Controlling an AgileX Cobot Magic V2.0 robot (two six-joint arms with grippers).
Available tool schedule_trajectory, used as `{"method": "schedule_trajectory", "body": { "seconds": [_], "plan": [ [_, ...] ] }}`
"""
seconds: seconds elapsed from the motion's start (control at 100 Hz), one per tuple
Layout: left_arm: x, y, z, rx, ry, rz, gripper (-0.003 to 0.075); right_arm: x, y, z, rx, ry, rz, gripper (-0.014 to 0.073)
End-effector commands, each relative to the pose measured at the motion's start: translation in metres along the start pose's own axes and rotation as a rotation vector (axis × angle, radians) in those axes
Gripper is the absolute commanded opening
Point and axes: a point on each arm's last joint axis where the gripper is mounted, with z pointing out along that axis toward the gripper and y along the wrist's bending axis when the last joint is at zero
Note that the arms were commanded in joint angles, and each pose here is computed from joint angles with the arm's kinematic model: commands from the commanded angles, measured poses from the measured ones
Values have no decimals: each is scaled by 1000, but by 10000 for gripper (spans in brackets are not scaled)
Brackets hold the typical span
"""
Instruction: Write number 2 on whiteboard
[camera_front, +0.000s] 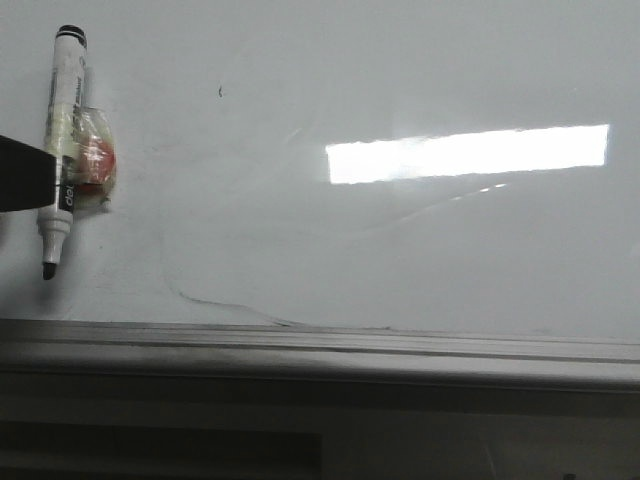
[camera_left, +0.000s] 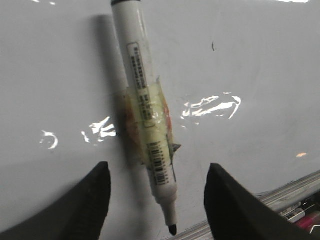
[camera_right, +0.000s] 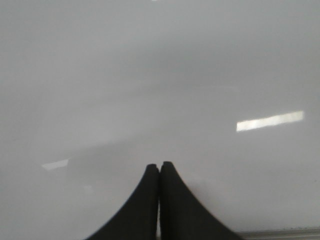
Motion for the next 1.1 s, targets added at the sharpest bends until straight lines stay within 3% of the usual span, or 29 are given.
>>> {"method": "schedule_trajectory", "body": {
  "seconds": [0.0,0.19,0.27,0.33,0.44,0.69,0.81,1.09],
  "plan": [
    [-17,-9,5,33,-68,-18,379,-14,3,-1,-13,-85,-14,-50],
    [-10,-9,22,-3,12,-94,375,-14,3,-1,-13,-87,-14,-50],
    [-5,-7,29,-19,47,-91,330,-14,3,-1,-13,-87,-14,-50],
    [-2,-7,32,-27,65,-89,245,-14,3,-1,-13,-87,-14,-50],
    [-1,-7,34,-23,73,-59,-23,-14,3,-1,-13,-87,-14,-50],
    [-1,-8,31,-6,77,-8,-19,-18,7,-4,-40,-101,-105,-49],
    [-7,-12,24,29,36,61,-20,-15,17,-5,-192,-61,-90,-49],
    [-22,-21,1,117,-88,343,-19,-15,40,-13,-532,-97,-378,-49]
  ]
}}
